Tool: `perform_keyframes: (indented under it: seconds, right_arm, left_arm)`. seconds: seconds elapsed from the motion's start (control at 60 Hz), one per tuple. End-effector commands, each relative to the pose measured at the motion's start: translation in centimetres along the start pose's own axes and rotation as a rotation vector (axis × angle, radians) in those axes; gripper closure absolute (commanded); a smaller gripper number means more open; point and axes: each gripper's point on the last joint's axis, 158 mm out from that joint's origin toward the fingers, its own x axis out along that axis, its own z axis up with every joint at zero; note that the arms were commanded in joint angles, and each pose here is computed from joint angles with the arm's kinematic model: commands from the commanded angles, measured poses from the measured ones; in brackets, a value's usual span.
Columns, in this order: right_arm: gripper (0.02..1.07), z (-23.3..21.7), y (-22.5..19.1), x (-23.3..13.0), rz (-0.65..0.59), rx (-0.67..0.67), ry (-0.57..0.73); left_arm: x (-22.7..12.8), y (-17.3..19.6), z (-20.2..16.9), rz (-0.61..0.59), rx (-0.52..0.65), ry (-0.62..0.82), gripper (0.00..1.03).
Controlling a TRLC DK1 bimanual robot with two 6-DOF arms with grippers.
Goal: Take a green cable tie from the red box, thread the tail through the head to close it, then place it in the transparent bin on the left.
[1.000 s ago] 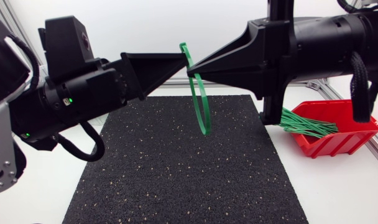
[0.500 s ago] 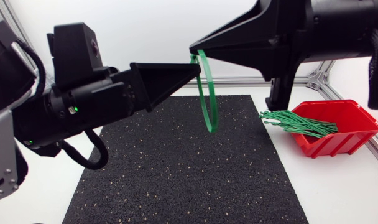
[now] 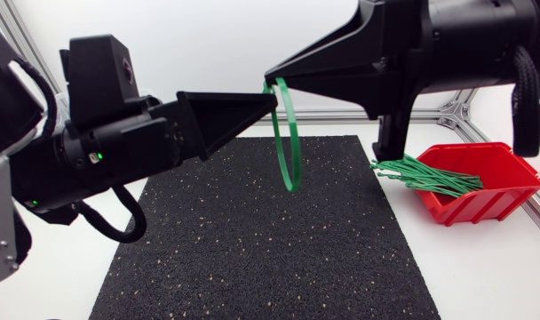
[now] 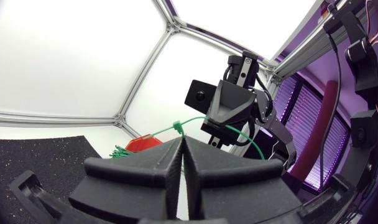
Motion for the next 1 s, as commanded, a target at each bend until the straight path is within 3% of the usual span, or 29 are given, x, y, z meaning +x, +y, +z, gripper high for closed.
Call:
perform_keyframes:
  seconds: [0.0, 0.583, 0.7, 0.8, 0.867, 0.933, 0.983]
  right_arm:
    - [1.01, 2.0, -2.8, 0.9, -0.06, 0.085, -0.035]
    - [1.01, 1.7, -3.7, 2.1, -0.085, 0.076, -0.003]
    - [0.89, 0.7, -2.9, 1.6, -0.065, 0.061, 0.022]
    - [0.69, -0.3, -2.3, 1.2, -0.057, 0.065, 0.065]
    - [0.67, -0.6, -2.0, 0.9, -0.049, 0.057, 0.064]
    - [0.52, -1.2, -1.7, 0.7, -0.042, 0.054, 0.086]
    - [0.48, -1.4, -1.6, 0.6, -0.038, 0.051, 0.091]
  left_arm:
    - [-0.7, -2.1, 1.3, -0.06, 0.047, -0.035, 1.0]
    - [-0.8, -2.0, 2.2, -0.052, 0.054, -0.046, 1.0]
    - [-0.6, -1.1, 1.8, -0.038, 0.051, -0.027, 1.0]
    - [-0.6, 0.0, 1.8, -0.026, 0.057, -0.016, 1.0]
    - [-0.5, 0.7, 1.4, -0.027, 0.062, 0.004, 1.0]
    - [-0.4, 1.4, 1.3, -0.017, 0.077, 0.011, 1.0]
    - [-0.4, 1.8, 1.1, -0.012, 0.088, 0.016, 1.0]
